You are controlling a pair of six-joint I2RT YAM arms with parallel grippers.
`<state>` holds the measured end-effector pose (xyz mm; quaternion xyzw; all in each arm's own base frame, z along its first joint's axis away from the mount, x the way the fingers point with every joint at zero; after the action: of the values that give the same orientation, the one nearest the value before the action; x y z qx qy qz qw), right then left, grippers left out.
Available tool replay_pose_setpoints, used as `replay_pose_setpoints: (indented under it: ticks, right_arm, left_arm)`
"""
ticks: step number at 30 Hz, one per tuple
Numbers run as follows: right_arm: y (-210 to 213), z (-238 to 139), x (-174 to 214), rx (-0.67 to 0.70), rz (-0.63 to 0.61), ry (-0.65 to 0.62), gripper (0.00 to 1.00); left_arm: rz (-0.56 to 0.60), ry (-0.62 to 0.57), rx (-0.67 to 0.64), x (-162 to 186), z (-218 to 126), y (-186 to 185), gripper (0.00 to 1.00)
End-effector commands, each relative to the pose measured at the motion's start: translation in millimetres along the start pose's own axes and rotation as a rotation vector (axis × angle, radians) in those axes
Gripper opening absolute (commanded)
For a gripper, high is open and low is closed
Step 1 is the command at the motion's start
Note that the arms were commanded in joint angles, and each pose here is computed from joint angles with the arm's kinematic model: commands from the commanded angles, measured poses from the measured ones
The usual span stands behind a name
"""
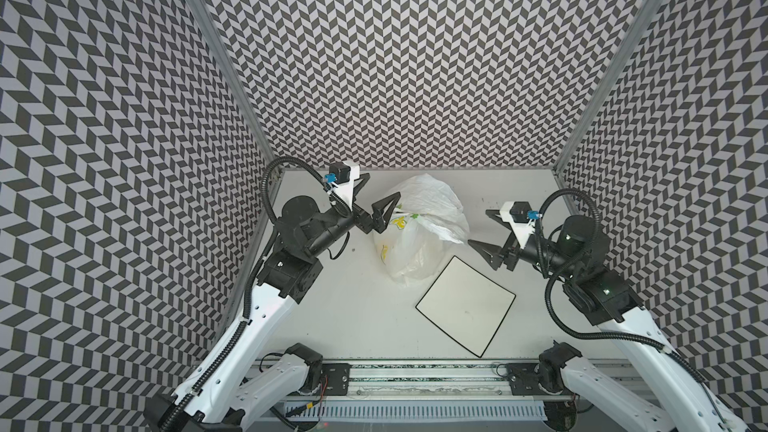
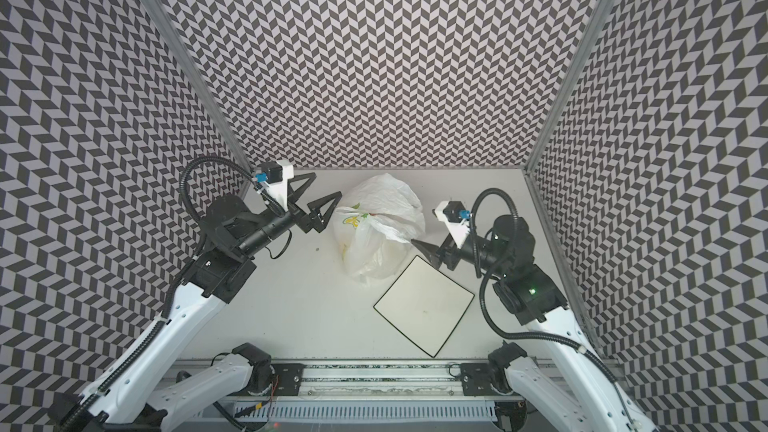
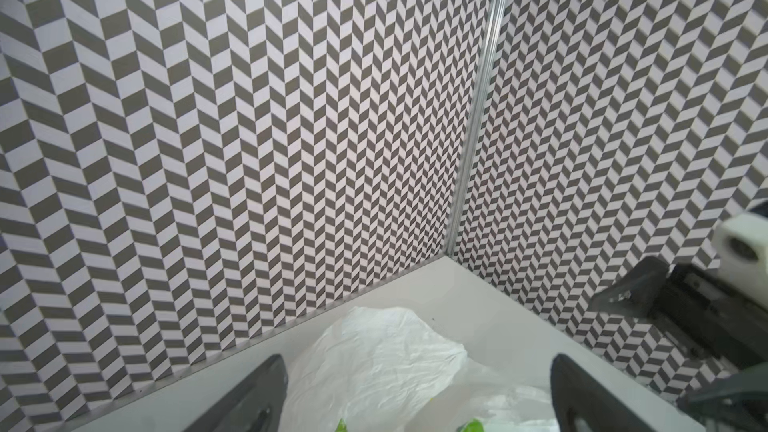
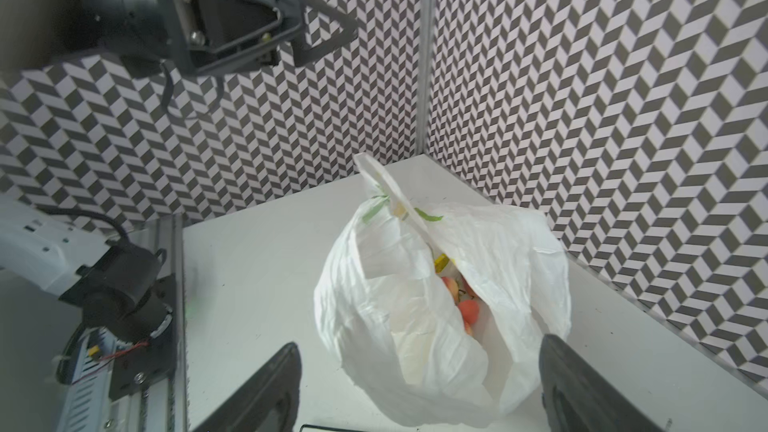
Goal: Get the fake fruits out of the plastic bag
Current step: 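Reach both grippers toward the white bag's handles from either side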
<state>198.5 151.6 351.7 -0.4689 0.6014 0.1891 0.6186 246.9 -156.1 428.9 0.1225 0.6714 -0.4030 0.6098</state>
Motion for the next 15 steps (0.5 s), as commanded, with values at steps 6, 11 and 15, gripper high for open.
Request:
replay_pose_setpoints:
  ticks: [6,11,15]
  right_arm:
    - [8,34,11,-0.008,-0.247,-0.004,0.59]
    - [35,46,20,-0.141,-0.304,-0.018,0.35]
    - [58,55,23,-0.218,-0.340,-0.011,0.13]
  left_arm:
    - [-0.442,0.119,-0.243,12,-8,16,0.94]
    - [-0.751,0.232,-0.285,45,-13,20,0.93]
    - [-0.908,0.294,-0.286,73,-16,21,0.94]
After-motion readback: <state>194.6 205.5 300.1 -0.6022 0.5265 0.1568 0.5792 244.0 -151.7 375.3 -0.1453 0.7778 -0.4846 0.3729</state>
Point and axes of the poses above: each gripper's point midway between its finger pads, its own z axis out along the fingers, its own y axis along the line the jaws close on, x = y × z, the point moved 6 cm from there along -z, back along the fingers, and after that the axes turned 15 degrees about -z, right-handed, at the moved point
